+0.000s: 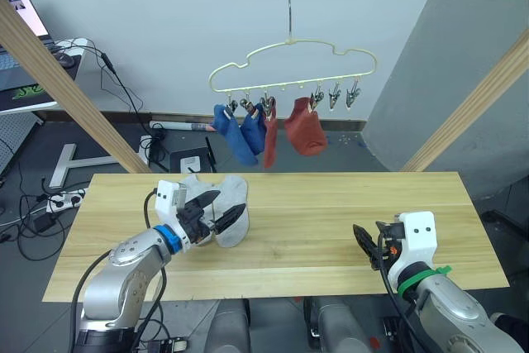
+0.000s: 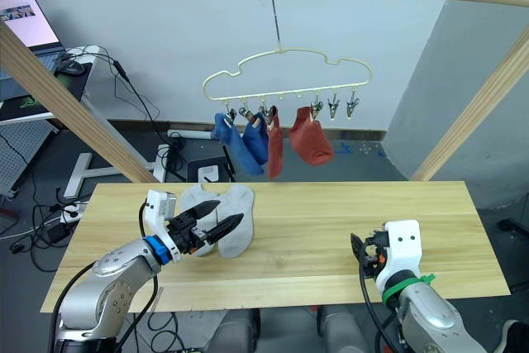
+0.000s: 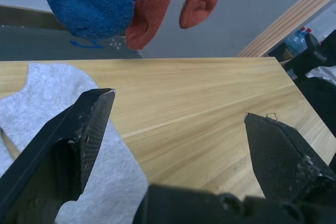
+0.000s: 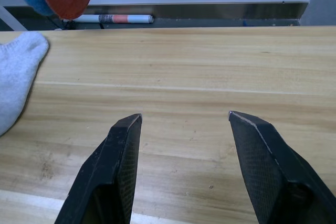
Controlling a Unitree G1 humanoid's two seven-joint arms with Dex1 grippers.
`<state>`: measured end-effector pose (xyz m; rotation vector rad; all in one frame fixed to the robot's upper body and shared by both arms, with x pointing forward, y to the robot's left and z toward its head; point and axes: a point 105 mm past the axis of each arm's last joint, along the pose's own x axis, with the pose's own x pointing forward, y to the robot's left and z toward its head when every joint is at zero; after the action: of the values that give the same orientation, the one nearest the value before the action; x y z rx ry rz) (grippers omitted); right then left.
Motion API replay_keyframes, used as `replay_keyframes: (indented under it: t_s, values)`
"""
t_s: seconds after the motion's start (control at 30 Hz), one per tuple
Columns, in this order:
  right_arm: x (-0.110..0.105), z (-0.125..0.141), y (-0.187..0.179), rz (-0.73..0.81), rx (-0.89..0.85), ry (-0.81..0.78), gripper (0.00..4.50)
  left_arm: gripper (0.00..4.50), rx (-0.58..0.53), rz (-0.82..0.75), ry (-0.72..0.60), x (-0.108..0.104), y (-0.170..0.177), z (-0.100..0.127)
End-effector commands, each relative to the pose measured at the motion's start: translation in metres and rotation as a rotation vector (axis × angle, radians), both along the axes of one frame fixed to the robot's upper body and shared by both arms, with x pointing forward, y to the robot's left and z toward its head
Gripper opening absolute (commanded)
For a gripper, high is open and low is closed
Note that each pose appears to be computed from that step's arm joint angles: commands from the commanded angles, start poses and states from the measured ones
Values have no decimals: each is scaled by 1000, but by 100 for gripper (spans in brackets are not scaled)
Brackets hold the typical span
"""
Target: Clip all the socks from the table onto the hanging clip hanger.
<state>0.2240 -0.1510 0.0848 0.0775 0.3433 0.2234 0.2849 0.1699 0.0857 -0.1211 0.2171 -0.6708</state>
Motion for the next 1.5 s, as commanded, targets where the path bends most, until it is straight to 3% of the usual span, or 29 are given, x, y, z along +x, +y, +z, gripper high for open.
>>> replay_keyframes:
  t_s: [0.03, 0.2, 0.7, 0.93, 1.5]
  values:
    - [-1, 9, 0, 2, 6, -34, 272, 450, 2, -30, -49, -1, -5, 13]
    - [14, 24, 3, -9, 18, -90, 272, 450, 18, -76, -101, 7, -12, 27]
    - [80, 88, 19, -2, 33, -252, 272, 450, -45, -335, -284, 31, -50, 113]
    - [114, 113, 27, 29, 20, -301, 272, 450, -41, -403, -338, 42, -59, 141]
    - [159, 126, 46, 153, 0, -335, 272, 450, -27, -368, -350, 42, -54, 143]
